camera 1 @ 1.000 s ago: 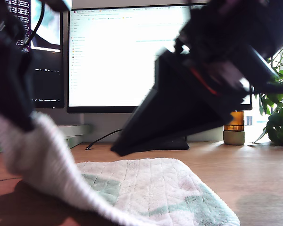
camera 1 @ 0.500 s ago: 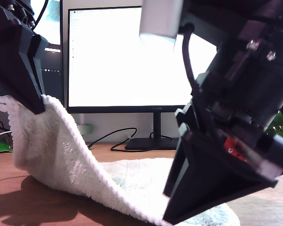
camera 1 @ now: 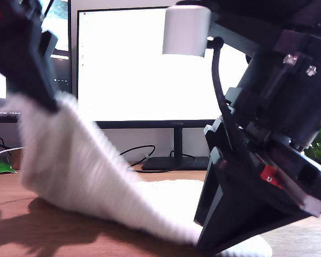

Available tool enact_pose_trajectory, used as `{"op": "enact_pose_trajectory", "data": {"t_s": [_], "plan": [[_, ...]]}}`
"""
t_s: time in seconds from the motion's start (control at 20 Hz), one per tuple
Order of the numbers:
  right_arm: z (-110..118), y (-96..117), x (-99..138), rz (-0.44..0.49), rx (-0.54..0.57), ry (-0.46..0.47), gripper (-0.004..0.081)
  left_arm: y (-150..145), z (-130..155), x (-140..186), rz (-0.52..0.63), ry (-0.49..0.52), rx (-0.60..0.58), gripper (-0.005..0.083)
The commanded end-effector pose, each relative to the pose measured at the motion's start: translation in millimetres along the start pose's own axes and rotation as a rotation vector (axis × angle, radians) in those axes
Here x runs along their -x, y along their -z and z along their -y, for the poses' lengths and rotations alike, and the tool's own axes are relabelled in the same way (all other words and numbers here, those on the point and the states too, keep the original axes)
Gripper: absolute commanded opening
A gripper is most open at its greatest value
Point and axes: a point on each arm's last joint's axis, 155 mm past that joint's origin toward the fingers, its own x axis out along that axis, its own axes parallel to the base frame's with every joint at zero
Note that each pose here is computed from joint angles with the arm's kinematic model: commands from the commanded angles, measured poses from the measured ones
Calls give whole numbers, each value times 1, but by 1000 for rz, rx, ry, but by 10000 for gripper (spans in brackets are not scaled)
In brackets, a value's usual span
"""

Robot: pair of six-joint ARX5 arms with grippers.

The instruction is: Fold the tea towel to a neat square and place it to the right

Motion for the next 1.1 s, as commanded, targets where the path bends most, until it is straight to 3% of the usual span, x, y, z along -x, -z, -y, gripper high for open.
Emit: {"op": "enact_pose_trajectory", "data": {"t_s": [0.0,0.15,0.4,0.5,0.55,0.7,1.05], "plan": [[2,3,-1,-11,2,13,337,-1,1,-1,4,9,11,-24],[3,8,-1,-30,1,19,315,0,2,-1,-1,12,18,-24],[0,18,-1,-73,9,11,145,3,5,-1,-14,24,21,-24],[2,20,-1,-86,15,22,11,3,5,-1,-14,25,22,-24],[3,21,-1,-90,26,28,-9,3,6,-1,-15,25,22,-24],[2,26,0,-108,26,22,-11,9,11,0,-35,46,28,-24],[-15,58,9,-251,32,-59,-11,25,38,3,-96,158,80,-24]]}}
